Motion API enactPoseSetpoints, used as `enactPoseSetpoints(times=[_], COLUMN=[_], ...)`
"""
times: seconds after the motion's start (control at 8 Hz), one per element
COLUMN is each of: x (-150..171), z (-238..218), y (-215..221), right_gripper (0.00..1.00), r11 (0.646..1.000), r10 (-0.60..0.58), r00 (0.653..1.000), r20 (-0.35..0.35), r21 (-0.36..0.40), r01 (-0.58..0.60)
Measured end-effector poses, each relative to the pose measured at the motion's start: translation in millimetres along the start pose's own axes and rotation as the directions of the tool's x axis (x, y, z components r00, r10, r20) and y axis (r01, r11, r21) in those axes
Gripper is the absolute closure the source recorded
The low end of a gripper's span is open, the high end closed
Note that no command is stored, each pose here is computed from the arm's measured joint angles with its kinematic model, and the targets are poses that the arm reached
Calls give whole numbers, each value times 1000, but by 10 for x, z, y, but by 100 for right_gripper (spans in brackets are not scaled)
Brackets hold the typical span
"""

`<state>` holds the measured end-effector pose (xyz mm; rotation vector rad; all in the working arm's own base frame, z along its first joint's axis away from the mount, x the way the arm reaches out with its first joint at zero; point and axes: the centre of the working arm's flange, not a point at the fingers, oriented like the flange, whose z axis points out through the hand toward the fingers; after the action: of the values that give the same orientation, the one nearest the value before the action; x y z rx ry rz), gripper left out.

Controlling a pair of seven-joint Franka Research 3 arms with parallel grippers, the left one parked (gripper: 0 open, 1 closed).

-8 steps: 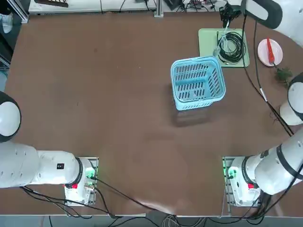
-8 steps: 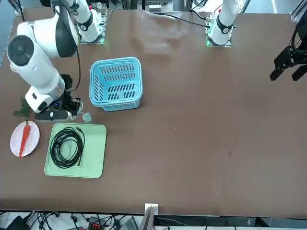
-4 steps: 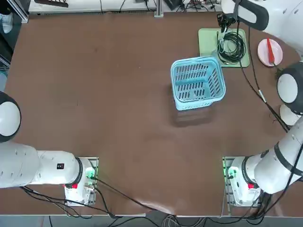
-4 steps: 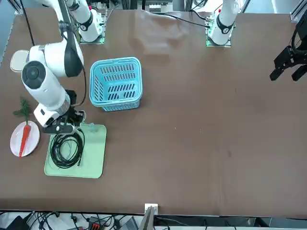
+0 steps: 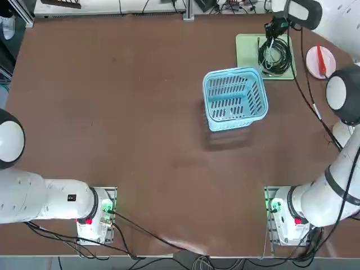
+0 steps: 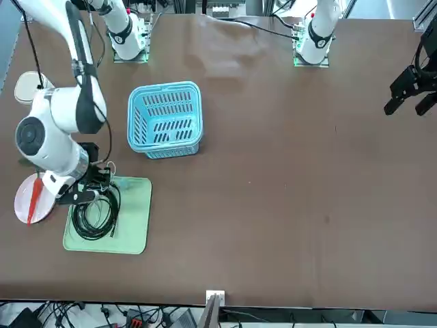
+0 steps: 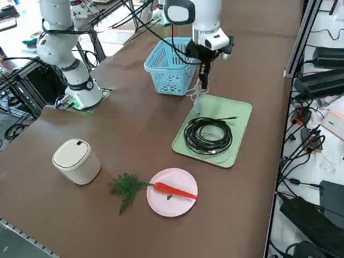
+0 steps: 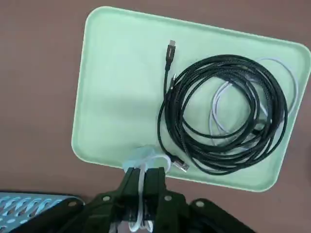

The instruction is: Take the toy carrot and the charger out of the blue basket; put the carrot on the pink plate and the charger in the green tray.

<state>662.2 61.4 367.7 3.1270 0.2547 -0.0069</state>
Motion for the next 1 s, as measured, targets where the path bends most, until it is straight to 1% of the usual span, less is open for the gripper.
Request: enactPoseSetpoints(times=[0.25,0.5,0.75,0.88,1.0], x=[121,274,401,448,474], z=[-6,-43,-47,-45,-38], y=[-45,-159,-180,-187,-192], right_gripper=[97,94,92,79,62], r11=[1000,999,998,998,998], r10=[-31,-52,-58,-60,-60], r00=[999,998,997,996,996], r20=[-15,-39,-57,-63,-66], r21=[-6,-14,-24,-28,-28], r01=[31,51,57,58,59])
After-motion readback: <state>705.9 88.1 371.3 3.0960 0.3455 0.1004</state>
